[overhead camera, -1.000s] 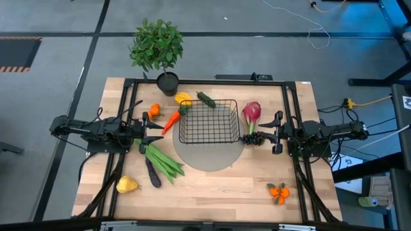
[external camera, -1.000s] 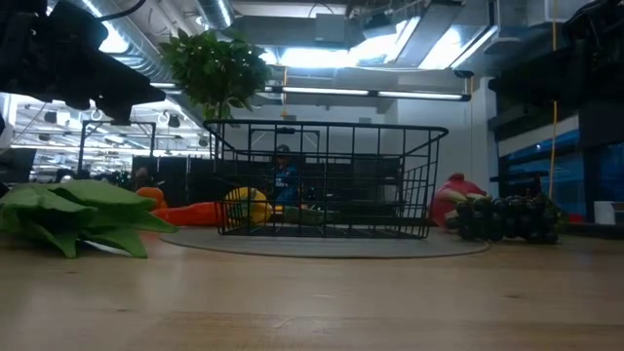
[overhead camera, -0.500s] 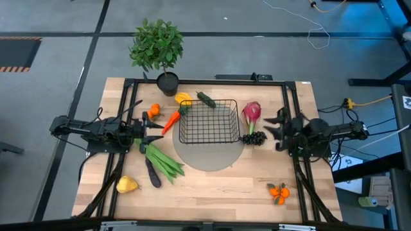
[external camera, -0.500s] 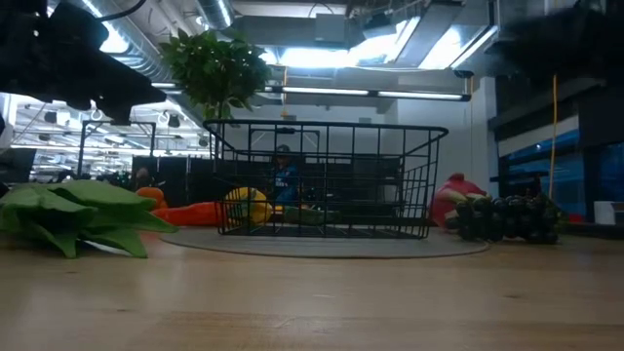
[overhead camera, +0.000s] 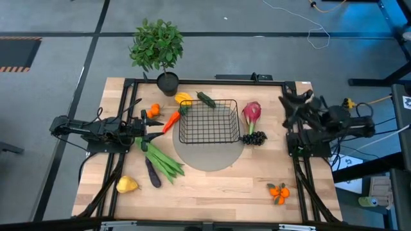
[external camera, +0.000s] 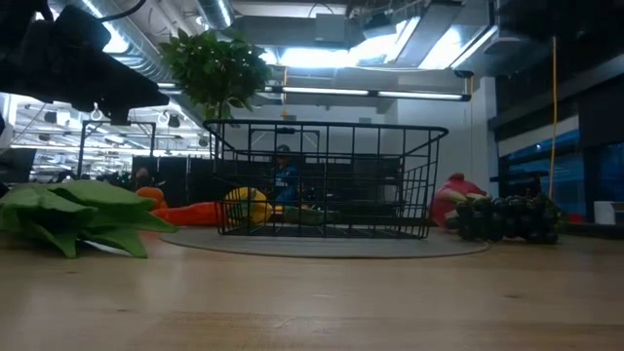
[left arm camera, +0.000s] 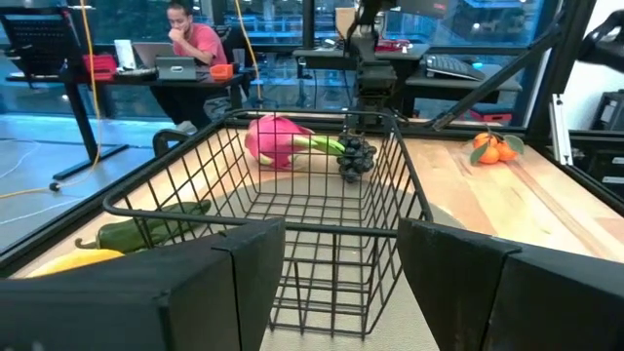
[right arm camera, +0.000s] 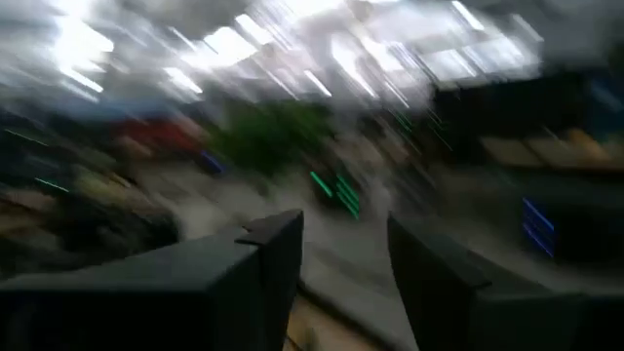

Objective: Build produce basket
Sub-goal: Put the grapes into the black wire basket

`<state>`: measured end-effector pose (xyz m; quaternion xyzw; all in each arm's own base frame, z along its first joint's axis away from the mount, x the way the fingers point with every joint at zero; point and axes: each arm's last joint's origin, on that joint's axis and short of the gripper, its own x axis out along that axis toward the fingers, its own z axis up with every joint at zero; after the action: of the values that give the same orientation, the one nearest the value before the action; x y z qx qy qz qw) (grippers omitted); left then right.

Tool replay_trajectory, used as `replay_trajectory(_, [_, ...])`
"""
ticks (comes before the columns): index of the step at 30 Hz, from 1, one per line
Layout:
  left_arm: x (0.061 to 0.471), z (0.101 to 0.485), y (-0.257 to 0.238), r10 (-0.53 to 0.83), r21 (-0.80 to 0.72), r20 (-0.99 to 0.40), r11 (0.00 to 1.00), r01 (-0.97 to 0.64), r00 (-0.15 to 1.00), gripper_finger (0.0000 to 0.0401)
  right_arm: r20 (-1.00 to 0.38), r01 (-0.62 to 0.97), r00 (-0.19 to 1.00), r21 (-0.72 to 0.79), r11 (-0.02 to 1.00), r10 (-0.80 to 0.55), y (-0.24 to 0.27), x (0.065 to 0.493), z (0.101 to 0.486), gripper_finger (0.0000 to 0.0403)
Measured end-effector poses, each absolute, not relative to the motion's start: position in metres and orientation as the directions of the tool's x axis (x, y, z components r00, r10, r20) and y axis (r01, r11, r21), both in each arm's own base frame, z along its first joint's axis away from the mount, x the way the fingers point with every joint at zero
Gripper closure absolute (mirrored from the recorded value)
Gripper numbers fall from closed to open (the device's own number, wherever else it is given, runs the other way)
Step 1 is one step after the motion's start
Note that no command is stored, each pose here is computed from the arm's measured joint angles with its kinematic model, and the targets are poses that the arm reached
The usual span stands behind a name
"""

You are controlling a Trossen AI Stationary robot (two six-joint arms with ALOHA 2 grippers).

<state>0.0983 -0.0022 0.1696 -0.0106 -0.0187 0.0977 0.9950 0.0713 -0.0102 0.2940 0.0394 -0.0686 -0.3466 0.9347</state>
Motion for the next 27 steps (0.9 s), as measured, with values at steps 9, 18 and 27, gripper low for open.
replay_trajectory(9, [0.098,0.17,-0.001,0.225,-0.027,0.036,0.974,-0.224,0.974,0.0211,-0.352,0.784,0.615,0.176,0.595,-0.706,-0.006,0.107,0.281,0.0248])
replay_trajectory(18, [0.098,0.17,0.0,0.286,-0.03,0.037,0.958,-0.285,0.957,0.0211,-0.71,0.73,0.573,0.215,0.648,-0.409,-0.012,0.147,0.261,0.0248])
replay_trajectory(27, [0.098,0.17,0.0,0.287,-0.03,0.037,0.958,-0.286,0.957,0.0211,-0.906,0.681,0.371,0.115,0.723,-0.205,-0.015,0.157,0.229,0.0248])
